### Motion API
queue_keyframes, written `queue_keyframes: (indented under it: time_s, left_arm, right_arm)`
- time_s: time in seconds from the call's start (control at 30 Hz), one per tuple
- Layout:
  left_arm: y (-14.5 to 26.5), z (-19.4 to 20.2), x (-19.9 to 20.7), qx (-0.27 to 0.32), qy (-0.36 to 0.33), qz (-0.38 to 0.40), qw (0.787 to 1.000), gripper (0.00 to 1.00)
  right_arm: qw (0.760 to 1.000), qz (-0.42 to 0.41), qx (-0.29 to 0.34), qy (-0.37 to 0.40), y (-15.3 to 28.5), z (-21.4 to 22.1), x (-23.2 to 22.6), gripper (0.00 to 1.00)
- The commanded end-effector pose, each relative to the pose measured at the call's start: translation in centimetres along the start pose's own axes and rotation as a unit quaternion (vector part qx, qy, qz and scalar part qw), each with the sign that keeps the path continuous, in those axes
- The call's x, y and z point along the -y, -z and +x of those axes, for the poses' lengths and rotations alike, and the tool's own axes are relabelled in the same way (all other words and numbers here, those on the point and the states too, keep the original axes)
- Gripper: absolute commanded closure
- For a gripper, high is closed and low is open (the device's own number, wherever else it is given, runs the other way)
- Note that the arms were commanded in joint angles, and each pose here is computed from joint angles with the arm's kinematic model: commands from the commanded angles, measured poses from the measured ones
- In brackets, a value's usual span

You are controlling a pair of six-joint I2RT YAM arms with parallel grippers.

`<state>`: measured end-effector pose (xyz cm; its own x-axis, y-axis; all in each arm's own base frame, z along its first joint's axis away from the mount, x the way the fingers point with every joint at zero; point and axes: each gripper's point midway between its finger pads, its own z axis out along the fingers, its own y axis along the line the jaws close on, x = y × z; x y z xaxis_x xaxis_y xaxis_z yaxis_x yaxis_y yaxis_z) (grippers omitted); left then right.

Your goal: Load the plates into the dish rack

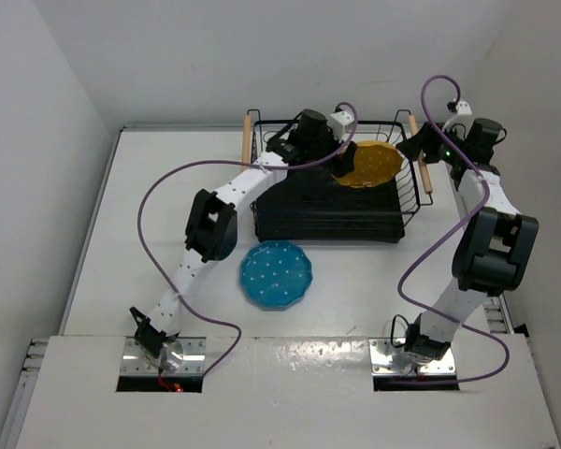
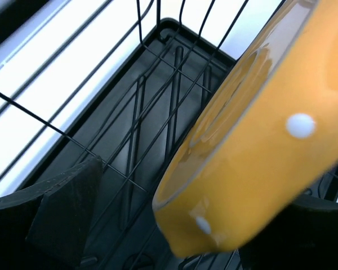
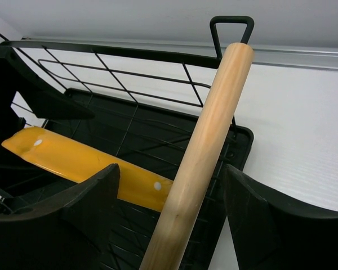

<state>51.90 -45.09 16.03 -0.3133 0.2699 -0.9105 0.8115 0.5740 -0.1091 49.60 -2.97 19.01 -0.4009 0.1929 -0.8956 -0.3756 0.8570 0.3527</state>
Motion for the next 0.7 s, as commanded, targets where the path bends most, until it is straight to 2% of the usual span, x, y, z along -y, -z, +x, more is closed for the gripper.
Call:
queue_keyframes:
  time_s: [0.0,0.1,0.3,0.5,0.57,0.6,0.67]
  left_arm:
    - [3.7,-6.2,0.5,0.057,-0.030,0.012,0.998,0.09]
    - [4.0,-6.5,1.1,0.057,-0.035,0.026,0.997,0.08]
    - [4.5,-6.5,2.1,0.054,-0.035,0.051,0.997,0.00]
    - [5.3,-7.5,2.3,0.061,-0.062,0.054,0.995,0.00]
    - [5.6,-7.7,2.4,0.061,-0.072,0.053,0.994,0.00]
    - [5.8,-7.5,1.7,0.057,-0.075,0.049,0.994,0.00]
    - [6.1,-8.0,1.8,0.062,-0.083,0.048,0.993,0.00]
  right_arm:
    - [0.999,-0.046,0.009,0.008,0.3,-1.3,-2.8,0.27]
    - [0.999,-0.050,0.019,0.006,0.4,-2.3,-3.1,0.22]
    - [0.998,-0.057,0.040,0.010,0.6,-3.7,-3.6,0.21]
    - [0.997,-0.056,0.053,0.011,0.7,-4.7,-3.8,0.15]
    - [0.997,-0.054,0.054,0.010,0.7,-4.8,-3.7,0.09]
    - [0.997,-0.050,0.053,0.006,0.6,-4.7,-3.6,0.02]
    - [0.997,-0.049,0.057,0.010,0.7,-5.0,-3.6,0.00]
